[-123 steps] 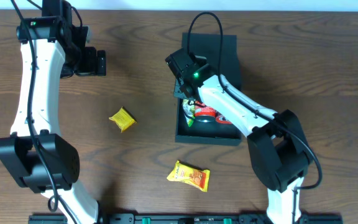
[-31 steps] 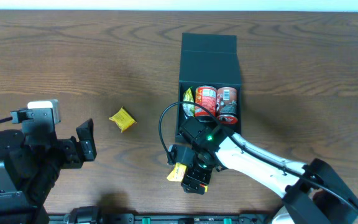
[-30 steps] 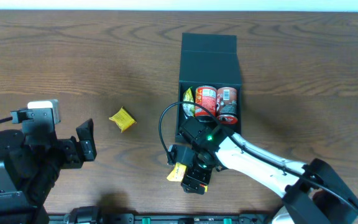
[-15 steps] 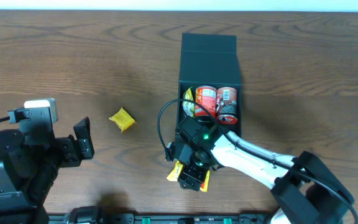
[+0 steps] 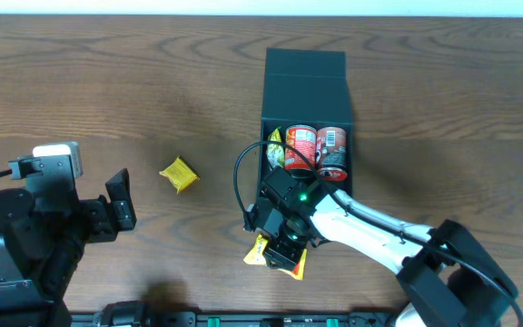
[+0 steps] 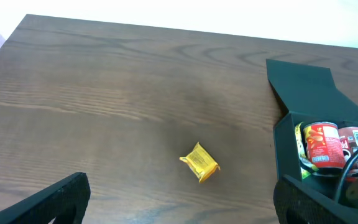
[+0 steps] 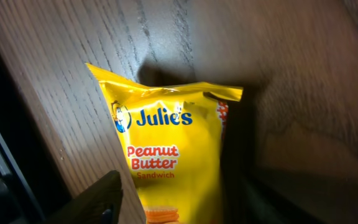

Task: Pack container
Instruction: 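Grasp the orange Julie's Peanut Butter wrapper with the right gripper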

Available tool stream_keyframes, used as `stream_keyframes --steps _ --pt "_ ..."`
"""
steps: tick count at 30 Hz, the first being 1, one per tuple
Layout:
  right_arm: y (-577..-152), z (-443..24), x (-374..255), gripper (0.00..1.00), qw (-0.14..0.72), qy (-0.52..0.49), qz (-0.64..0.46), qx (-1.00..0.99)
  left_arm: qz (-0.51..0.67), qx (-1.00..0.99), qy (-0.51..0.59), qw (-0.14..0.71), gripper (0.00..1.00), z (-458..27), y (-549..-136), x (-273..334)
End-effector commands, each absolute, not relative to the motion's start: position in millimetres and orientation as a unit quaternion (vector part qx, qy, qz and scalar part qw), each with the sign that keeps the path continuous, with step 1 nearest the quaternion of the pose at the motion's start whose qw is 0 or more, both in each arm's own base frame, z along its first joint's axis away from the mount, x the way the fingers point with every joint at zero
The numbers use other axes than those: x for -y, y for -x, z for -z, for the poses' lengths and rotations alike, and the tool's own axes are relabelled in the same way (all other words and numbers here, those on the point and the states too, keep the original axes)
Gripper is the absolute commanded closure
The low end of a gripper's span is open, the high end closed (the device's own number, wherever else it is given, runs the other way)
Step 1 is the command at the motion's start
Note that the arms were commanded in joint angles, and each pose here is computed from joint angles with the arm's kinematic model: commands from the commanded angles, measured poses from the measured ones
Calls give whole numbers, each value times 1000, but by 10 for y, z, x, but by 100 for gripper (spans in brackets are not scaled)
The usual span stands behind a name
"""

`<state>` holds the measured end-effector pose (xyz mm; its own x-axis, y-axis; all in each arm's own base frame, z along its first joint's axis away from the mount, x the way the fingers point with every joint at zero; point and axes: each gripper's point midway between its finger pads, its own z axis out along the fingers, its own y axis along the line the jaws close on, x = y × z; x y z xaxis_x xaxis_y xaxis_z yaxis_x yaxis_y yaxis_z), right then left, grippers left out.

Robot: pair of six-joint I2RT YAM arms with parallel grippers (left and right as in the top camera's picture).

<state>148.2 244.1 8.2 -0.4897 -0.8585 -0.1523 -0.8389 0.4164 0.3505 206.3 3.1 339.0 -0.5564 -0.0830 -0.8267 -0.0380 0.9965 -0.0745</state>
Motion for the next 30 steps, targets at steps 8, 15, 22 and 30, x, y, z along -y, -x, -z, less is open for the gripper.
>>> stream_keyframes --steps 8,15,22,30 --pt "-1494 -26 -2382 55 34 -485 179 855 21 -881 41 470 5 -3396 -2073 -52" --pt "-1495 -26 -2383 60 34 -484 179 856 21 -881 41 471 5 -3402 -2077 -52" --pt "-1524 -28 -2413 62 28 -472 182 862 21 -880 41 473 5 -3408 -2081 -52" --pt "-1525 -29 -2413 64 29 -466 181 866 21 -880 40 473 5 -3410 -2082 -52"
